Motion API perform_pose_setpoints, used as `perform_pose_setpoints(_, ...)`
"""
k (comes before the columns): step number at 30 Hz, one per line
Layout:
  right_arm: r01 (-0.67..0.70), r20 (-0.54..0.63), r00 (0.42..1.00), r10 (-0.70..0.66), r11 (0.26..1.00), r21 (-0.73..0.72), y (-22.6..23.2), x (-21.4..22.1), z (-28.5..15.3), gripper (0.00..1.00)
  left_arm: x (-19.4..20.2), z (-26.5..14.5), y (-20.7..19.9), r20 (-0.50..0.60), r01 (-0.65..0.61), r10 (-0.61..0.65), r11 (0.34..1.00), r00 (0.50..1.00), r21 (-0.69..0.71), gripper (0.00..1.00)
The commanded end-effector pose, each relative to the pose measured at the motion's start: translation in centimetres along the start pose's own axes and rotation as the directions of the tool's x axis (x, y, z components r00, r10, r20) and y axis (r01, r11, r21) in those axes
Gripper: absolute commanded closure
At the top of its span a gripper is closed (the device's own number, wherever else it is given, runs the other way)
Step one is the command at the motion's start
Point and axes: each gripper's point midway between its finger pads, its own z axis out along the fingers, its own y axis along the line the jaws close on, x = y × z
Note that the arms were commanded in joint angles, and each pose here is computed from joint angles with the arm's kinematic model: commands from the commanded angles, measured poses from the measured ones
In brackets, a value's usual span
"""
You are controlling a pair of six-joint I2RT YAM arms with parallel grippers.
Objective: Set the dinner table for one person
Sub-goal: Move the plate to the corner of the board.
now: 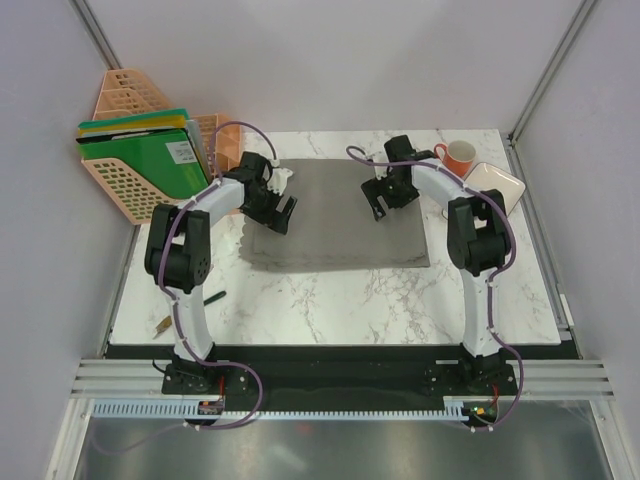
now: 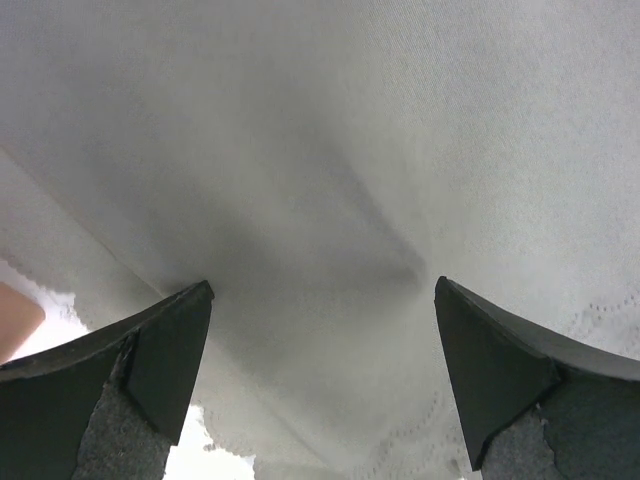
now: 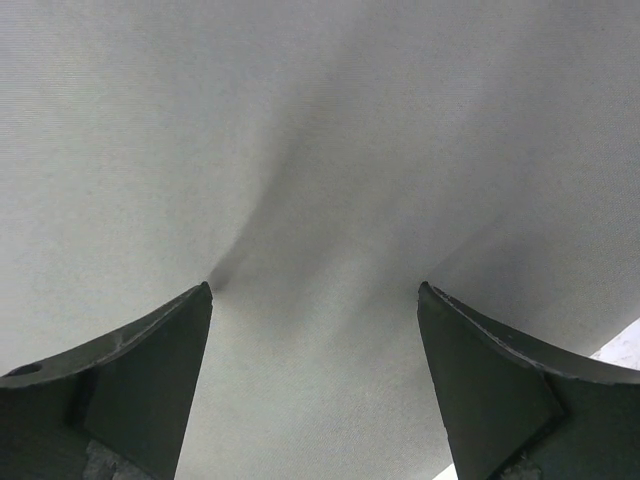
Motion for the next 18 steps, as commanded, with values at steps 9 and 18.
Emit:
perform_pose_setpoints(9,0.067,0.321,0.946,-0.053,0.997,-0.03,2.8,-4.6,-18.0,0.07,-4.0,-15.2,-0.7,0.298,-0.164,0.229,0.96,0.927,-0.226,0.0)
perform_pose_setpoints(18,-0.176,0.374,0.926,-0.044,0.828,0.533,-6.5,6.0,-29.9,0.08,-1.9,-22.9,-8.0,0.304,-0.237,0.272,0.96,0.913,-0.149,0.0)
